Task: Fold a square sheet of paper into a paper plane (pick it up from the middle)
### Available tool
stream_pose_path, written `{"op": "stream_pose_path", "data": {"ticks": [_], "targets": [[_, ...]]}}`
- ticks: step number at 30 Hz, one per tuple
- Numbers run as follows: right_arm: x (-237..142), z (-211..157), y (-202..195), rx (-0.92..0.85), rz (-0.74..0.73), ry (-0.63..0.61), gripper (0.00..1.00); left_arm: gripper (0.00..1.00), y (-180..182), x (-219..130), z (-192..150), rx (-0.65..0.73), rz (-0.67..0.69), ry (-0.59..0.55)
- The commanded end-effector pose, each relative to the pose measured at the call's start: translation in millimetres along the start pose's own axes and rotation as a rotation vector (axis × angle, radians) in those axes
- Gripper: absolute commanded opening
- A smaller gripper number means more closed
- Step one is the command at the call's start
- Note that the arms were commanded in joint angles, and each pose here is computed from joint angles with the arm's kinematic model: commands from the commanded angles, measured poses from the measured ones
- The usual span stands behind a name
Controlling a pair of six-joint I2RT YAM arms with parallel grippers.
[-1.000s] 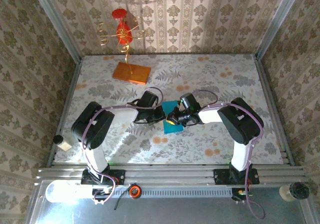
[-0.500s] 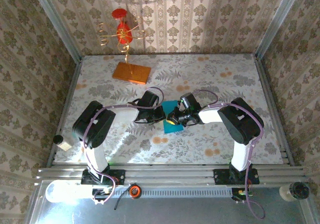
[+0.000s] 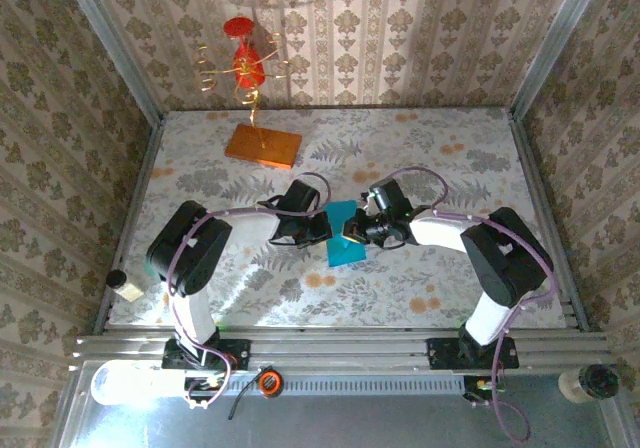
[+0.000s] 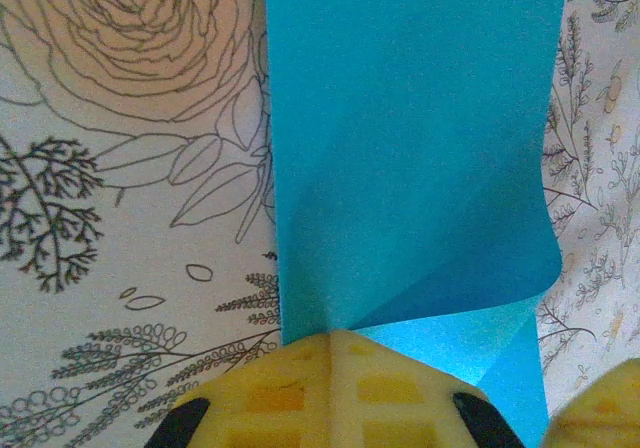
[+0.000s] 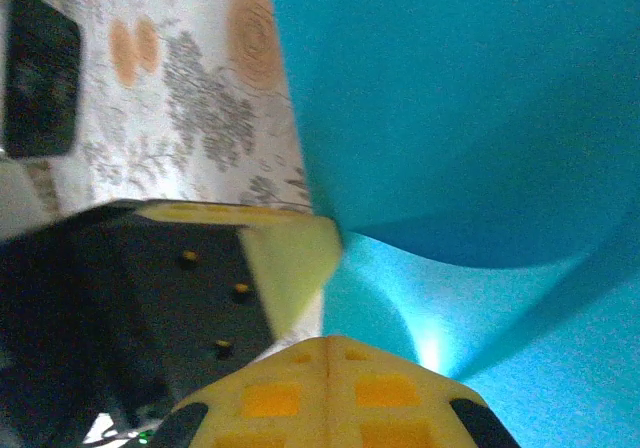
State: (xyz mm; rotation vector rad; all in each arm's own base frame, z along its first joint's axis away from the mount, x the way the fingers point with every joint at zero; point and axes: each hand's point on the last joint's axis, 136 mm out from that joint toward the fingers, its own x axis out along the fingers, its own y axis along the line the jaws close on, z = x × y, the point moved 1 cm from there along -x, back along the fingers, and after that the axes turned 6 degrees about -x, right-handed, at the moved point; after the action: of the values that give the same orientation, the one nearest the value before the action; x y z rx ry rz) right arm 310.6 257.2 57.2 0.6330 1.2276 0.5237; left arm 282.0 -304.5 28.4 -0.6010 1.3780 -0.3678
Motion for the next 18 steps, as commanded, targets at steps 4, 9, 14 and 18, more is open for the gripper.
{"op": "stream_pose_path", "data": {"ticks": [4, 9, 14, 18], "targets": [[12, -8, -17, -0.019, -0.059, 0.062, 0.00, 0.00, 41, 11, -21, -0.020, 0.156, 0.079], [21, -12, -25, -0.008, -0.072, 0.085, 0.00, 0.00, 41, 12, -21, -0.022, 0.154, 0.082], [26, -16, -36, 0.015, -0.098, 0.092, 0.00, 0.00, 41, 11, -19, -0.041, 0.148, 0.067], [30, -25, -51, 0.049, -0.138, 0.108, 0.00, 0.00, 36, 9, -15, -0.033, 0.137, 0.058]]}}
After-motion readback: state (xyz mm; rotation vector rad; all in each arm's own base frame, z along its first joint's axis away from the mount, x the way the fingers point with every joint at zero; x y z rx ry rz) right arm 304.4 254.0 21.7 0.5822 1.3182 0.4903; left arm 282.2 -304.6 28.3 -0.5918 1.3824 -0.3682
